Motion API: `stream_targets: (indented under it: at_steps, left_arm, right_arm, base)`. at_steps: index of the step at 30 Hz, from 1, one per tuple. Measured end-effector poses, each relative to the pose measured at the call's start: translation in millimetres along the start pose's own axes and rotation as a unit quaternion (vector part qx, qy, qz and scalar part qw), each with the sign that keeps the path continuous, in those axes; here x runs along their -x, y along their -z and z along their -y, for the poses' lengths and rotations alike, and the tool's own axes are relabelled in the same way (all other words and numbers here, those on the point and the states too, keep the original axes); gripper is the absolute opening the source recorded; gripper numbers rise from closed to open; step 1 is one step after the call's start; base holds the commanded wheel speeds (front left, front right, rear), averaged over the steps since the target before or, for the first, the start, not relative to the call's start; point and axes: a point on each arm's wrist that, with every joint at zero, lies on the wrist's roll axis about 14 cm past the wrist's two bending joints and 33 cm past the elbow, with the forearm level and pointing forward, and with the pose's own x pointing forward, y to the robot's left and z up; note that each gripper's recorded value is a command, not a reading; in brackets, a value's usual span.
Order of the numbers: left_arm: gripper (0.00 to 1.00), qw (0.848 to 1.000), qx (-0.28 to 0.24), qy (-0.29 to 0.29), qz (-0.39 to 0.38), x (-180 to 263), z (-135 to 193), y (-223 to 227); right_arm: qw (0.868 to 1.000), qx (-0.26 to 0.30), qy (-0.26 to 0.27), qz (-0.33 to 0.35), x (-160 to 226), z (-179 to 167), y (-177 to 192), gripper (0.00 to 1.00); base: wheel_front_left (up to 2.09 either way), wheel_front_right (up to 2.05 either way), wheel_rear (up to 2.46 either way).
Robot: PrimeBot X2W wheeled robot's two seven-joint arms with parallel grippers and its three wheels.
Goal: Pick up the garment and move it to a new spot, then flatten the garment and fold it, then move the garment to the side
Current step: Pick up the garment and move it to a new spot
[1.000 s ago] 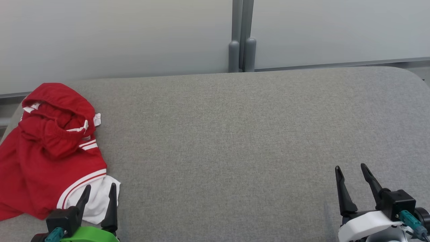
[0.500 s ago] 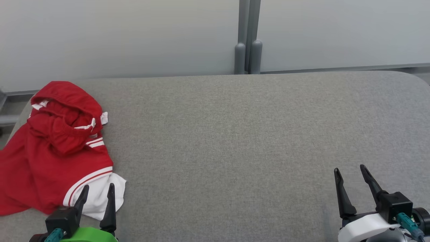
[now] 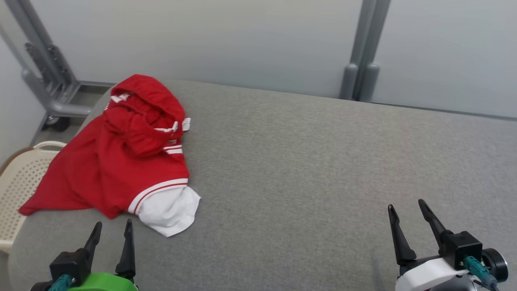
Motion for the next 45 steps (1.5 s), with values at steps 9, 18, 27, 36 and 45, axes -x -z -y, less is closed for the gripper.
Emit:
stream_targets:
  at_steps: [9, 18, 27, 36, 45]
  left_arm:
    - [1.0, 0.994, 0.012, -0.104, 0.018, 53.1, -60.6, -3.7]
    - [1.0, 0.988, 0.022, -0.152, 0.03, 79.8, -80.9, -5.5]
    - [1.0, 0.994, 0.02, -0.105, 0.001, 37.4, -64.6, -18.3]
    - [1.0, 0.985, 0.046, -0.079, -0.149, -56.6, -67.8, -36.8]
    - [1.0, 0.971, 0.043, -0.064, -0.225, -136.9, -46.2, -37.5]
  right_arm:
    - [0.993, -0.009, -0.114, 0.009, -32.4, -75.8, -6.1, 1.0]
    - [0.985, -0.013, -0.169, 0.015, -47.9, -113.4, -9.8, 1.0]
    - [0.986, -0.012, -0.166, 0.004, -48.4, -107.3, 0.2, 1.0]
    - [0.985, -0.017, -0.173, 0.009, -84.8, -98.3, 12.3, 1.0]
    - [0.988, -0.023, -0.153, -0.032, -94.8, -70.9, 54.7, 1.0]
  base:
    - [0.0, 0.0, 0.0]
    - [0.0, 0.0, 0.0]
    - [0.0, 0.0, 0.0]
    - [0.0, 0.0, 0.0]
    - [0.0, 0.0, 0.0]
